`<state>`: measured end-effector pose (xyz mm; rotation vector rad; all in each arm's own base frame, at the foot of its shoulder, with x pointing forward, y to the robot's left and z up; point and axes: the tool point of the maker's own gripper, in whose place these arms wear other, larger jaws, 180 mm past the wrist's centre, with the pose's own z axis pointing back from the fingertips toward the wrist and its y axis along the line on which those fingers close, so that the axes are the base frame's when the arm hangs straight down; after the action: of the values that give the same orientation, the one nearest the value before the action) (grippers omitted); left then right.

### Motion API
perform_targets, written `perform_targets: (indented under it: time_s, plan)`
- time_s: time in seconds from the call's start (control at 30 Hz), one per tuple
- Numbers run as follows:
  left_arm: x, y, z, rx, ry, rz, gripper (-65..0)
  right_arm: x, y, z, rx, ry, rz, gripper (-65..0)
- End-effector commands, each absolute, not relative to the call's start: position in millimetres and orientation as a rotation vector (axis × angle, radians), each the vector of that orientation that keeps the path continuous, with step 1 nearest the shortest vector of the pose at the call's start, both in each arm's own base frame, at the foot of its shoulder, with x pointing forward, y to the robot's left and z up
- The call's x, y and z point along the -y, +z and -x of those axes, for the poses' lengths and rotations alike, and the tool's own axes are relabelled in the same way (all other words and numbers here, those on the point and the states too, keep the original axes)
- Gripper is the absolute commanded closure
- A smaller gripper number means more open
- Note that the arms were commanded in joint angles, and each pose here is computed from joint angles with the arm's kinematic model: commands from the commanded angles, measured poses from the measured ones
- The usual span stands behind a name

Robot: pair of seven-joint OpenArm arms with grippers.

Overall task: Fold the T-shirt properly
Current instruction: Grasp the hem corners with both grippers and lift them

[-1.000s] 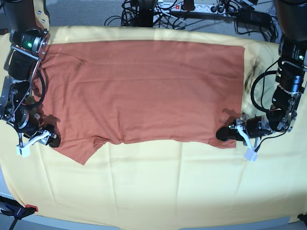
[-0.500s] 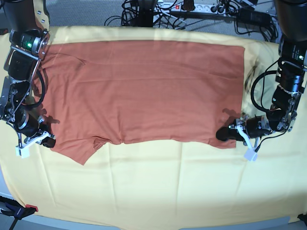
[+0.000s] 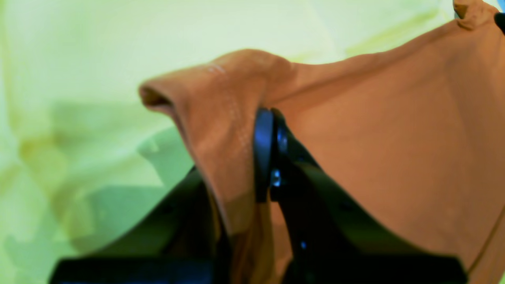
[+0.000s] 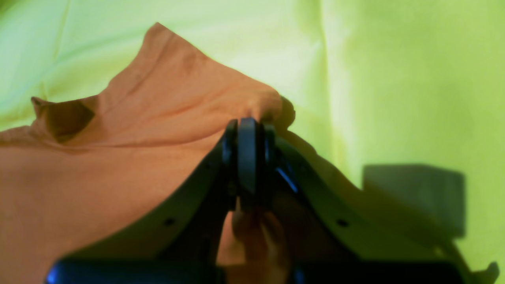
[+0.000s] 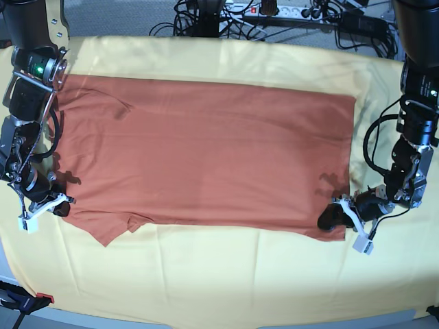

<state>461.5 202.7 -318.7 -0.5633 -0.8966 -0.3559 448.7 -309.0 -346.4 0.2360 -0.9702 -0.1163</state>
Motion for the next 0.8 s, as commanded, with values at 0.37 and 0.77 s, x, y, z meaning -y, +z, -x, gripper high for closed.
perform_targets:
  time_s: [0.37,0.77]
  plan:
    - [-190,-296,-473,0.934,-0.345,0.623,0.0,302,-303,-459,1.039,0.014,-0.331,0.0]
    - [-159,-292,-447,0.774,-0.435,0.715,0.0,300,-331,-433,0.914,0.112,-0.302,0.0]
